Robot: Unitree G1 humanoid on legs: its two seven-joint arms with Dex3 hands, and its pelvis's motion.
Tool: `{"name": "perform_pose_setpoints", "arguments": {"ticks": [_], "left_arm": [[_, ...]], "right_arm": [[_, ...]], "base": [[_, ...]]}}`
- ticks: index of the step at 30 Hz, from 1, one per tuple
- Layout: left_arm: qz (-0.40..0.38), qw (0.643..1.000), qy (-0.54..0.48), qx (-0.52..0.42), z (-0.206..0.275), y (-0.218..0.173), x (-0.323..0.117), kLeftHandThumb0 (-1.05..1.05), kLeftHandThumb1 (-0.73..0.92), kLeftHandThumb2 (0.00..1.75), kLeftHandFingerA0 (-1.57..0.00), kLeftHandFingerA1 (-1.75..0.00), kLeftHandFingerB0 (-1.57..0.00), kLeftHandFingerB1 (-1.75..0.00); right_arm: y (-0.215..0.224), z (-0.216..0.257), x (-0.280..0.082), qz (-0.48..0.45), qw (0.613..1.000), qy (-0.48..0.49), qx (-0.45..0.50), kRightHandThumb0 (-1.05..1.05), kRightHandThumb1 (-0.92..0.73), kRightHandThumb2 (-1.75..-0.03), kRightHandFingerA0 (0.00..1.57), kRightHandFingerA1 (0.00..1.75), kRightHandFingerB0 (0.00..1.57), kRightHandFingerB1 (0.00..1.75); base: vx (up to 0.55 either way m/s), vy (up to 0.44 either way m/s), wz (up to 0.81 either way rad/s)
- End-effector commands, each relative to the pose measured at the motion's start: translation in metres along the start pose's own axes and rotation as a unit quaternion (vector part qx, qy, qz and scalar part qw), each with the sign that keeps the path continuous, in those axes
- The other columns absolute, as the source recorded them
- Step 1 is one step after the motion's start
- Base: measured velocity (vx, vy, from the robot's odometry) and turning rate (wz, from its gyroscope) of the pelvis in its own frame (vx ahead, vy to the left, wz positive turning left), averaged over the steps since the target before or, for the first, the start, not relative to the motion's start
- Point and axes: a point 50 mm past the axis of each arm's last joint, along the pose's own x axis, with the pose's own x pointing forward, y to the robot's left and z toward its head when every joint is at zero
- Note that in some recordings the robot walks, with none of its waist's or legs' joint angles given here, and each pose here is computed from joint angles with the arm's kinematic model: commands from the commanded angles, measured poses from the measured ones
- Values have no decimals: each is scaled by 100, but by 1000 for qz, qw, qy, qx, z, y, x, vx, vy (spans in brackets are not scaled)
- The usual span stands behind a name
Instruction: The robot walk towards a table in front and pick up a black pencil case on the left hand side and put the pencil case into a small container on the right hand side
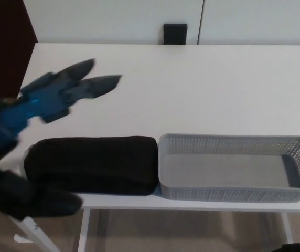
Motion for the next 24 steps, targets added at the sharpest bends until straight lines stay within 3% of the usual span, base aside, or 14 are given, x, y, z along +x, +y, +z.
{"name": "perform_pose_setpoints", "arguments": {"ticks": [1,4,5,7,8,10,11,23,24], "left_arm": [[-111,963,210,127,-68,-36,37,-68,42,78,0,-2,0,0],[-135,949,254,130,-83,-41,36,-65,40,77,0,-4,0,0],[-143,943,272,132,-88,-42,35,-61,39,75,0,-5,0,0],[-149,936,290,136,-93,-42,37,-61,39,75,0,-5,0,0],[-150,932,299,139,-96,-43,36,-54,37,52,0,0,0,0],[-150,924,320,145,-102,-45,35,-52,37,52,0,0,0,0],[-150,918,336,150,-106,-47,33,-55,34,67,0,0,0,0],[-143,894,374,202,-120,-51,41,-54,34,66,0,0,0,0],[-141,891,372,217,-121,-52,43,-56,37,70,0,-2,0,0]], "right_arm": [[-6,-1,2,-9,1000,6,4,-68,-40,-55,105,49,83,44],[-7,0,2,-9,1000,4,3,-68,-40,-55,106,50,84,44],[-7,0,2,-8,1000,3,5,-75,-27,-72,102,57,81,53],[-9,0,2,-10,1000,2,8,-75,-27,-72,102,57,81,53],[-9,0,2,-10,1000,2,8,-68,-40,-55,106,50,84,44],[-9,0,2,-9,1000,1,8,-68,-40,-55,106,50,84,44],[-9,1,2,-8,1000,2,8,-68,-40,-54,106,50,84,44],[-9,4,4,-9,1000,1,6,-68,-40,-54,106,49,85,44],[-9,5,5,-10,1000,1,6,-74,-27,-72,102,57,81,53]], "base": [[0,0,0],[0,0,0],[0,0,0],[0,0,0],[0,0,0],[0,0,0],[0,0,0],[0,0,0],[0,0,0]]}}
